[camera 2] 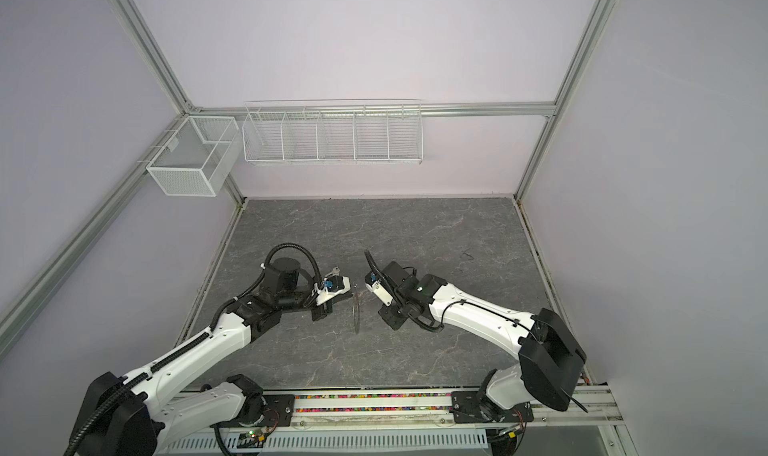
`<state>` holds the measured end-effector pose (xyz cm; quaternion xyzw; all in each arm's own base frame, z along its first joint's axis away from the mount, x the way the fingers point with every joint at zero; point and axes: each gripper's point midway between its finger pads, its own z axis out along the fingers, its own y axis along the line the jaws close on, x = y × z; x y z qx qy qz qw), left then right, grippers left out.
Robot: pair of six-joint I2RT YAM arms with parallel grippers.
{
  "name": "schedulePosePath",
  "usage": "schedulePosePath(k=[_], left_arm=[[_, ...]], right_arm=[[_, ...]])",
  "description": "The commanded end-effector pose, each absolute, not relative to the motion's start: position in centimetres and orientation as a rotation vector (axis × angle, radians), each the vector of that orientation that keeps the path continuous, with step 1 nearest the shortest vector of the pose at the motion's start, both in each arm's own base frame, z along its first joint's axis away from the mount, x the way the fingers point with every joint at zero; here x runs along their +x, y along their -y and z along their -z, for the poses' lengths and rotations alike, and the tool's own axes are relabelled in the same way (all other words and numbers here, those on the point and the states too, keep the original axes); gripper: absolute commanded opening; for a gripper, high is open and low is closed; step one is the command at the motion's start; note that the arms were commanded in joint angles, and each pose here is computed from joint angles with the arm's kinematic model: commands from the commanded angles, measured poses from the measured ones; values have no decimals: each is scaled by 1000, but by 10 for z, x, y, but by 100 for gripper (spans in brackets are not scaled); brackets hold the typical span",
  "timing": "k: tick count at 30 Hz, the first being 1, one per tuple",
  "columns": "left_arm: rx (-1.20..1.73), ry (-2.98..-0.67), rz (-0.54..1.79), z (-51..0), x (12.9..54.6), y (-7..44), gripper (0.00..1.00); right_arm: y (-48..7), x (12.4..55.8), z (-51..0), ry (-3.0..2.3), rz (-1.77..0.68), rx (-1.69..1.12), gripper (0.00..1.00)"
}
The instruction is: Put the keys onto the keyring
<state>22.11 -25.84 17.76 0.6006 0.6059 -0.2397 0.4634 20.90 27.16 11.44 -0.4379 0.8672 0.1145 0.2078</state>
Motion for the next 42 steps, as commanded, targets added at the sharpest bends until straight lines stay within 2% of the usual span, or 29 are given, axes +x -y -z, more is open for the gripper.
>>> schedulePosePath(k=[1, 11, 28, 33, 37, 42], left_arm=[[1469, -1427, 595, -189, 220, 261, 0], [1456, -1462, 548, -186, 220, 252, 0], [1461, -1483, 542, -181, 216, 248, 0], [1461, -1480, 543, -181, 216, 248, 0], [1459, -1477, 540, -182, 216, 248, 0], [1463, -1473, 546, -182, 216, 250, 0]], right_arm=[[-272, 198, -110, -2298, -348, -1431, 7], [-263, 201, -59, -2543, -155, -1549, 7], [-273, 204, -18, -2677, -176, -1422, 7], [-272, 206, -19, -2700, -173, -1358, 16], [-269, 206, -30, -2679, -191, -1292, 27], [-263, 206, -35, -2684, -183, -1239, 30]])
